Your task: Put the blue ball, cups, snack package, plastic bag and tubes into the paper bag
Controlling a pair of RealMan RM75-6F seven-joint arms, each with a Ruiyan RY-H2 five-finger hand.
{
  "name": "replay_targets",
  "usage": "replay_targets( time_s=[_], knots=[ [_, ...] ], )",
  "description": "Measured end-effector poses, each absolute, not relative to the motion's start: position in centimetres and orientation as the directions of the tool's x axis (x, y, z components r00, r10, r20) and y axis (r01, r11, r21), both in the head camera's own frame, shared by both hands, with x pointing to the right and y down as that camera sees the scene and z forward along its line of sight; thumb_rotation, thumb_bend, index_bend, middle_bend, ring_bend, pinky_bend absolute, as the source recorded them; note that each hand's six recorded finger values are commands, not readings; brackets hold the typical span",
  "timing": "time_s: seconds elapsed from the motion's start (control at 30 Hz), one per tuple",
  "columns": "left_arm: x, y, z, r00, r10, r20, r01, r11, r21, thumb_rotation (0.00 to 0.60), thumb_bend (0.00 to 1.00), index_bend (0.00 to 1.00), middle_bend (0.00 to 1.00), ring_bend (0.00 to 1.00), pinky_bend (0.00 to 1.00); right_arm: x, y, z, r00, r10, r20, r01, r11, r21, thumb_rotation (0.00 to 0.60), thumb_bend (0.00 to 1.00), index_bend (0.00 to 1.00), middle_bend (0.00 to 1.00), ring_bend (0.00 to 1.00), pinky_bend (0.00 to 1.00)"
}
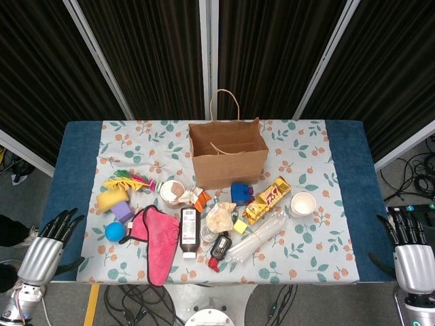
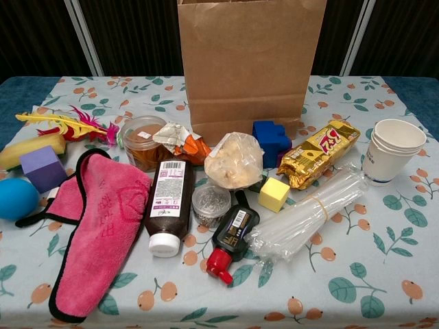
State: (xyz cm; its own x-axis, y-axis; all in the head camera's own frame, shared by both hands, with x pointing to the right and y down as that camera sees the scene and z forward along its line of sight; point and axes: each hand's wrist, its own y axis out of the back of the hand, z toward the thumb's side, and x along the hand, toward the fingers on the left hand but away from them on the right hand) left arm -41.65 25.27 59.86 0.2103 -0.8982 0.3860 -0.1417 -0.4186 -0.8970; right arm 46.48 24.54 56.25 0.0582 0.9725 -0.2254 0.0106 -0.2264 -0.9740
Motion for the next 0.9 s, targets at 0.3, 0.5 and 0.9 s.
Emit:
replay_targets(
  time_s=[0.3,0.5,0.9],
  knots=[
    [-41.5,25.5,59.5,0.212,-0.895,0.393,-0.154,-0.428,-0.891,0.600,0.10,0.16,0.15,0.07,0.20,45.4,24.1,54.7,0.062,0.968,-0.245,0.069,-0.249,-0.966,0.600,0.01,0.16,0.04,0.00,0.00],
    [-40.9,25.5,59.4,0.227,-0.885,0.406,-0.162,-0.446,-0.880,0.600,0.10,0.16,0.15,0.07,0.20,44.3,23.9,53.0,0.060,0.965,-0.254,0.133,-0.260,-0.956,0.600,0.01,0.16,0.04,0.00,0.00],
    [-35.2,25.6,62.4,0.357,-0.773,0.525,-0.145,-0.601,-0.786,0.600,0.10,0.16,0.15,0.07,0.20,41.3,22.0,49.7,0.094,0.971,-0.221,0.183,-0.236,-0.955,0.600,0.01,0.16,0.05,0.00,0.00]
  ],
)
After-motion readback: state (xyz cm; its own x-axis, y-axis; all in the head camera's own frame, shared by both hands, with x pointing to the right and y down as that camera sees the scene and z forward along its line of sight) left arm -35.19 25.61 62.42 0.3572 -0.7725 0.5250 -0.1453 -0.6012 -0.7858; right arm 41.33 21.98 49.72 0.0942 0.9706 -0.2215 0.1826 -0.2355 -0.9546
